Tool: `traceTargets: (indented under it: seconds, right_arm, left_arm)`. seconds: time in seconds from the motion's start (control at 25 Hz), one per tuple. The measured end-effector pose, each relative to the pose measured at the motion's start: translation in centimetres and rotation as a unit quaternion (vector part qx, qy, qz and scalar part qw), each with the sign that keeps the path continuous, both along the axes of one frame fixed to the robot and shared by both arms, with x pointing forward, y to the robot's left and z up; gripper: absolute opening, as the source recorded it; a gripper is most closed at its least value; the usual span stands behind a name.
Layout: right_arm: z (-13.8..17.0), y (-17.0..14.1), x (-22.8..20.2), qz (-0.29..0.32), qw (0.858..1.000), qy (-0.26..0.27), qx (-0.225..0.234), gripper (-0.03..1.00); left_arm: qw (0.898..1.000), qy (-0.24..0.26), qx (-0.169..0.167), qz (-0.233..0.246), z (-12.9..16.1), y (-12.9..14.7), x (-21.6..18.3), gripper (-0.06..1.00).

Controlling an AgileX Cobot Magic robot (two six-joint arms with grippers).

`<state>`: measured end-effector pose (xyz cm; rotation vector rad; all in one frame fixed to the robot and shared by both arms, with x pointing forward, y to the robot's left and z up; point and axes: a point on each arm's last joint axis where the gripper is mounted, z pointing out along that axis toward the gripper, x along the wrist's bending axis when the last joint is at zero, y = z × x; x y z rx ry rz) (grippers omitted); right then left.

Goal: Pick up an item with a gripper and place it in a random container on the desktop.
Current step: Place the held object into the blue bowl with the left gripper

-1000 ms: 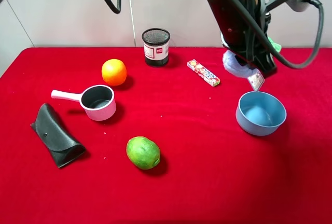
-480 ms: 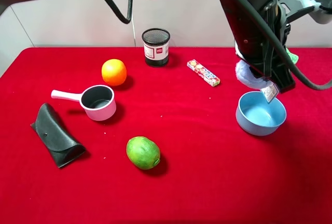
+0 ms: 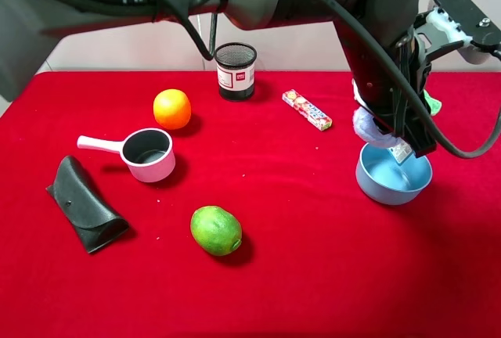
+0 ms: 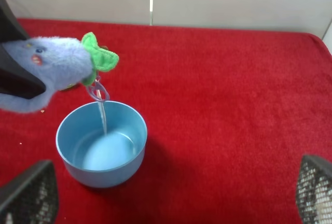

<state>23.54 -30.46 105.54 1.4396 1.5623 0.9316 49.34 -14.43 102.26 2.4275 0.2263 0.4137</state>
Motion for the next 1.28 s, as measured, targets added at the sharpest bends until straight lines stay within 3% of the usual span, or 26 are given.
traceTargets:
  seconds: [0.44,1.0,1.28]
  right_arm:
    - [0.0,0.0,0.0,0.000,1.000,0.000,0.000,0.69]
    - [0.0,0.0,0.0,0.000,1.000,0.000,0.000,0.69]
    - [0.0,0.0,0.0,0.000,1.000,0.000,0.000,0.69]
  left_arm:
    - [1.000,0.012,0.021,0.000,-2.4,-0.4,0.3,0.40]
    - [1.000,-0.010,-0.017,-0.003,-3.1,-1.6,0.7,0.40]
    - [1.000,0.000,0.001,-0.004,-5.7,-2.0,0.9,0.40]
